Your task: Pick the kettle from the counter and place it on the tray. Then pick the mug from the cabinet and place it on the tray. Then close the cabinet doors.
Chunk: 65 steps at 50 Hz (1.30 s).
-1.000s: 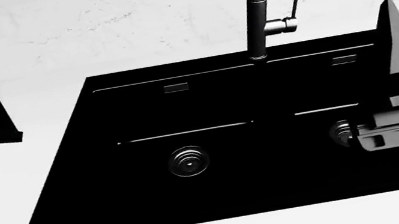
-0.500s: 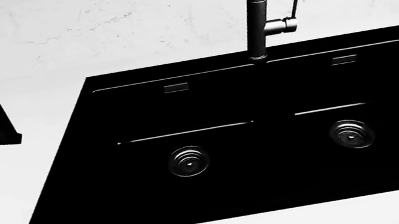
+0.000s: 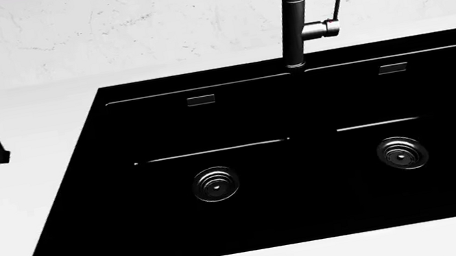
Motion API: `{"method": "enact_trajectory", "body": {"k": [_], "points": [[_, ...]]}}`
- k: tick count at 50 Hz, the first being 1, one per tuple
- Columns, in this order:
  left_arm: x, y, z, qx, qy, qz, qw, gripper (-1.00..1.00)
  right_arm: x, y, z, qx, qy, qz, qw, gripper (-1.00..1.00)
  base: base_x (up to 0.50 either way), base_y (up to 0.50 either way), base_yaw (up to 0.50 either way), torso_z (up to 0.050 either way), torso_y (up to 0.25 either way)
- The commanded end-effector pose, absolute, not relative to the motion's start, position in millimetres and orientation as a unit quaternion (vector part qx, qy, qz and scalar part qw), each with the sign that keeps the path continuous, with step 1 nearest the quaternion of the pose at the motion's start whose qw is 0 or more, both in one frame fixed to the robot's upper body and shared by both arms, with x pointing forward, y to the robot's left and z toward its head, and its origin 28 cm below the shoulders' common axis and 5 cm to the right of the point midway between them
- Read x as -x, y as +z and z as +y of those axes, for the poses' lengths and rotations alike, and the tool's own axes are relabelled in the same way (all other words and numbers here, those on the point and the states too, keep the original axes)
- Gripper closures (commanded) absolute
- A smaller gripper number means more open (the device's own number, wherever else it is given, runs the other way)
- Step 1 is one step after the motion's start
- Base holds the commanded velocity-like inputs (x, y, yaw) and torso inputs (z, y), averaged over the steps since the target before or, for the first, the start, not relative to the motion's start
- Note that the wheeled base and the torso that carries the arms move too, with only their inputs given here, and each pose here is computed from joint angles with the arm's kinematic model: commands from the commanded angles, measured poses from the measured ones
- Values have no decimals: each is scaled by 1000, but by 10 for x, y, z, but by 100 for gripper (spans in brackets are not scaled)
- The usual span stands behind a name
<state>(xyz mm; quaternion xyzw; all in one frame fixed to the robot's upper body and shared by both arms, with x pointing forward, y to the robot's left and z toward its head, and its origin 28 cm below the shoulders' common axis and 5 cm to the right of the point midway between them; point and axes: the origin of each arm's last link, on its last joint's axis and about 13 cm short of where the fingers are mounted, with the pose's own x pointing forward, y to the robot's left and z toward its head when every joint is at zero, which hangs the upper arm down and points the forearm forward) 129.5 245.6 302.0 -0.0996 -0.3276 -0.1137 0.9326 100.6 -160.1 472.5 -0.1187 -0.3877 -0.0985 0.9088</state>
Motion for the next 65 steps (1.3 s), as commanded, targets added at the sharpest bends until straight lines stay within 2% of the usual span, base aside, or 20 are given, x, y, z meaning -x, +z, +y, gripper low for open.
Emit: {"method": "enact_trajectory", "body": {"k": [1,13,31,36,48,65], "points": [[-1287,3012,2469,102,-114,-328,932,-100,-880,5280,-1454,89,-62,-424,899,-100,0,0,0,0,0],[-1287,2984,2491,104,-112,-327,933,-100,-1142,5529,-1109,77,22,-406,910,-100,0,0,0,4,5],[-1287,2941,2540,113,-106,-322,934,-100,-1746,5723,-980,30,58,-358,931,-100,0,0,0,2,1],[-1277,2944,2553,117,-104,-324,933,-100,-1904,5714,-897,26,89,-333,938,-100,0,0,0,2,0],[-1311,2889,2605,125,-98,-320,934,-100,-2200,5593,-687,-39,239,-255,936,-100,3,2,3,1,0],[-1309,2882,2642,129,-97,-321,933,-100,-2582,5361,-409,-15,256,-189,948,-100,3,2,2,0,0]]}}
